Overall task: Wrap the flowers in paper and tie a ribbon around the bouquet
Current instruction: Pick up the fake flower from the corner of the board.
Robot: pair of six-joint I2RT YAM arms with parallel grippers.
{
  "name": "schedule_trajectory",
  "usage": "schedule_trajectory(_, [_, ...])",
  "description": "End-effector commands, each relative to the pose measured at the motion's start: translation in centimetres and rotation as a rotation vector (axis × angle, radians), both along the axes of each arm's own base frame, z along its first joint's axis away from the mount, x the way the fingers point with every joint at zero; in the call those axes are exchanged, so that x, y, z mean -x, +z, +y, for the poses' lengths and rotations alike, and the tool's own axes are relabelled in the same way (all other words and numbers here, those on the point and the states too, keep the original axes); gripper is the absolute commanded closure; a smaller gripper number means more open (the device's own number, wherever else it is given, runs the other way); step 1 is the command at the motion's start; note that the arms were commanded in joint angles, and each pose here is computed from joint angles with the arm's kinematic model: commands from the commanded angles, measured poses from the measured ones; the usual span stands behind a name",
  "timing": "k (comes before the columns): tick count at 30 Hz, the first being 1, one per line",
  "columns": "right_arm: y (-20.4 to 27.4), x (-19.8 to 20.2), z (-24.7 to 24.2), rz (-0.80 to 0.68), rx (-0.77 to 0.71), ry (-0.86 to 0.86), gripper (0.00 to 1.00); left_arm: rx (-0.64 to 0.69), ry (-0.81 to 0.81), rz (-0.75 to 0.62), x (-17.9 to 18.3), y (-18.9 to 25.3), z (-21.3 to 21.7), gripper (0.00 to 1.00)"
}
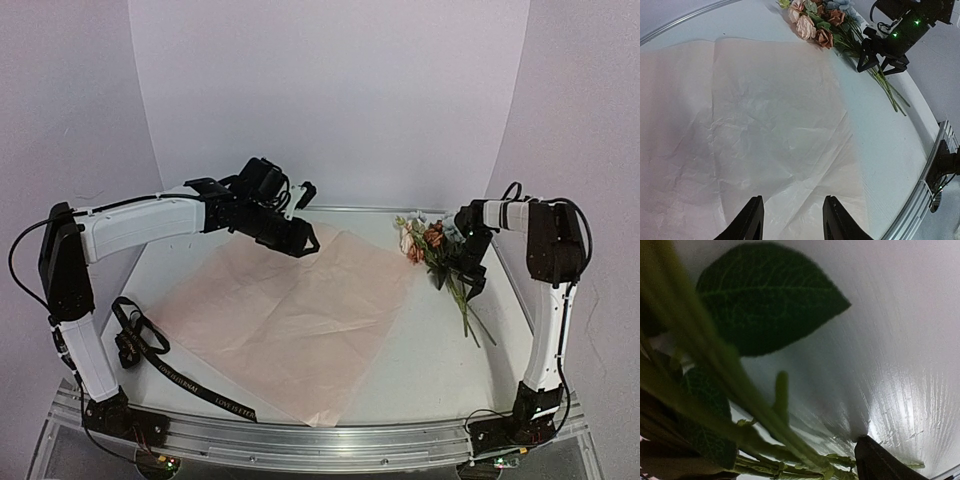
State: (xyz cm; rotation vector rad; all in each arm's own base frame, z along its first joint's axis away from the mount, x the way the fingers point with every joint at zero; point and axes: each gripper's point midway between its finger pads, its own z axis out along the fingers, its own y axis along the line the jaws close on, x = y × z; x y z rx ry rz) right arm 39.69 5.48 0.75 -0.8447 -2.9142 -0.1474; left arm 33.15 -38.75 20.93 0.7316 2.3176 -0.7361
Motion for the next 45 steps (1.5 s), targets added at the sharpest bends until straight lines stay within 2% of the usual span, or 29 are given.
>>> schedule_trajectory(1, [-1.2,0.2,0.5,-0.012,-0.038,-0.089,0.26,0.082,0.001,-0.051,0.0,3.6,0.0,0.58])
schedule_trajectory(5, [-1.5,2.4,0.6,0.003,-0.021,-0.114,0.43,0.078,0.001,-0.046,0.0,3.3,-0.1,0.58])
schedule_trajectory(9, [-1.0,4.4,1.1,-0.006,0.054,-0.05,0.58,0.067,0.027,-0.032,-0.2,2.3,0.2,0.58])
schedule_trajectory(13, [-1.0,5.1,1.5,-0.005,0.084,-0.017,0.69,0.038,0.09,0.019,-0.8,0.1,0.5,0.58])
schedule_trajectory(15, [-1.3,5.1,1.8,0.004,0.079,-0.013,0.77,0.009,0.192,0.05,-1.9,-1.4,1.8,0.58])
schedule_trajectory(19, [-1.9,5.3,2.3,0.016,0.071,-0.014,0.91,-0.051,0.539,0.151,-4.7,-4.8,8.7,0.56])
schedule_trajectory(23, [-1.7,5.2,2.5,-0.004,0.06,-0.009,0.97,0.012,0.827,0.248,-4.6,-7.4,16.7,0.5])
schedule_trajectory(26, [-1.1,4.8,2.9,-0.021,0.038,0.003,1.0,-0.021,0.994,0.253,-3.2,-9.1,22.3,0.46])
schedule_trajectory(31, [-0.3,3.9,4.0,-0.046,-0.019,0.012,1.0,-0.019,1.207,0.295,-0.4,-10.9,28.3,0.39])
schedule_trajectory(38, [1.7,2.9,5.3,-0.1,-0.096,0.028,1.0,0.082,1.366,0.409,4.1,-13.6,30.4,0.37])
schedule_trajectory(45, [3.9,2.3,6.3,-0.165,-0.14,0.066,1.0,0.181,1.419,0.508,6.5,-17.1,30.2,0.39])
